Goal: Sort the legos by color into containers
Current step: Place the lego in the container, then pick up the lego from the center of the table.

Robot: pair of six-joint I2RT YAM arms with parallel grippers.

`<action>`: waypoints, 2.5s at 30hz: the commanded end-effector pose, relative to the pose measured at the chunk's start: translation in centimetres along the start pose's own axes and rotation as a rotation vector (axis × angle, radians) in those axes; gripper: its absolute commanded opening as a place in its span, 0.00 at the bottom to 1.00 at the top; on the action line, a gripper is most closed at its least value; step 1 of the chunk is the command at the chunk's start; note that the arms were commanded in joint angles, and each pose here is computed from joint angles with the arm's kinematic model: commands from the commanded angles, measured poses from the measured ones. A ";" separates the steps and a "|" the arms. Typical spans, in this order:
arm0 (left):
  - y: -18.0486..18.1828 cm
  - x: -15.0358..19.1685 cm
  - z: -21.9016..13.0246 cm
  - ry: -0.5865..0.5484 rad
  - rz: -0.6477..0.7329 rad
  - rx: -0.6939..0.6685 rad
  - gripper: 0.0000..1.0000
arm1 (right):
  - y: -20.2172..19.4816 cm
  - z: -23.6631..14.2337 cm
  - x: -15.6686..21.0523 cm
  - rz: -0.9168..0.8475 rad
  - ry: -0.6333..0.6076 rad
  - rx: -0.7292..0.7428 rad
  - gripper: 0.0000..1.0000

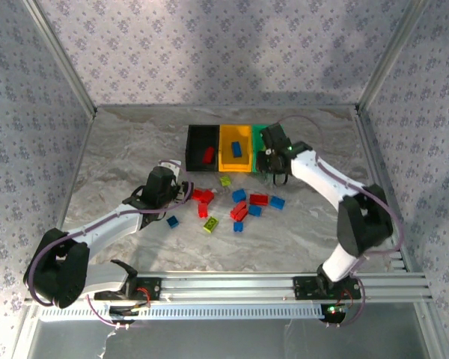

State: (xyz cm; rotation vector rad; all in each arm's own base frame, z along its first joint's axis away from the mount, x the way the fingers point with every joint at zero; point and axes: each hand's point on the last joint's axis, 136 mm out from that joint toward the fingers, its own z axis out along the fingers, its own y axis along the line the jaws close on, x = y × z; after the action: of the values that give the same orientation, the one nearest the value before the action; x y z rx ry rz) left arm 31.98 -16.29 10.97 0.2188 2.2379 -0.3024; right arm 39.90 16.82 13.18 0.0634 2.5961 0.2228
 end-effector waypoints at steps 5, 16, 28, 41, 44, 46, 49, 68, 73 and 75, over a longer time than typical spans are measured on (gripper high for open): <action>0.5 -1.0 -1.0 -0.044 -0.022 -0.016 0.62 | -2.0 3.7 -3.2 -0.057 0.068 0.033 0.55; 0.7 -0.9 -0.9 -0.041 -0.028 -0.025 0.62 | -0.4 -0.4 0.9 -0.127 0.012 0.025 0.60; 0.0 0.7 -0.2 0.135 -0.282 -0.017 0.61 | -5.1 -2.0 8.1 -0.169 0.017 0.157 0.61; -1.3 2.4 -1.6 0.267 -0.925 -0.212 0.63 | -5.0 -0.5 8.6 -0.226 -0.049 0.131 0.61; -1.6 2.3 -1.6 0.279 -1.010 -0.296 0.65 | -4.6 -0.5 8.9 -0.261 -0.070 0.120 0.61; -2.0 2.6 -1.2 0.320 -1.058 -0.347 0.66 | -4.5 -0.4 9.3 -0.272 -0.084 0.108 0.61; -1.9 3.8 -0.7 0.375 -1.143 -0.450 0.66 | -4.3 -0.8 9.7 -0.281 -0.107 0.078 0.61; -3.6 5.7 4.2 0.518 -1.356 -0.609 0.63 | -3.6 -1.7 10.3 -0.277 -0.212 0.014 0.61; -3.3 5.8 3.3 0.516 -1.331 -0.647 0.61 | -3.7 -2.1 10.1 -0.267 -0.245 0.011 0.61; -3.0 5.8 2.9 0.503 -1.329 -0.660 0.62 | -3.8 -2.2 10.1 -0.267 -0.256 0.014 0.61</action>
State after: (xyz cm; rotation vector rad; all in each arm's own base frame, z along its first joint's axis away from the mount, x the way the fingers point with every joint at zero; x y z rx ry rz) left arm 32.99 -21.07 5.00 -1.2714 2.6163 -0.2891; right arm 29.96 13.92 8.68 -0.2375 2.3615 0.1129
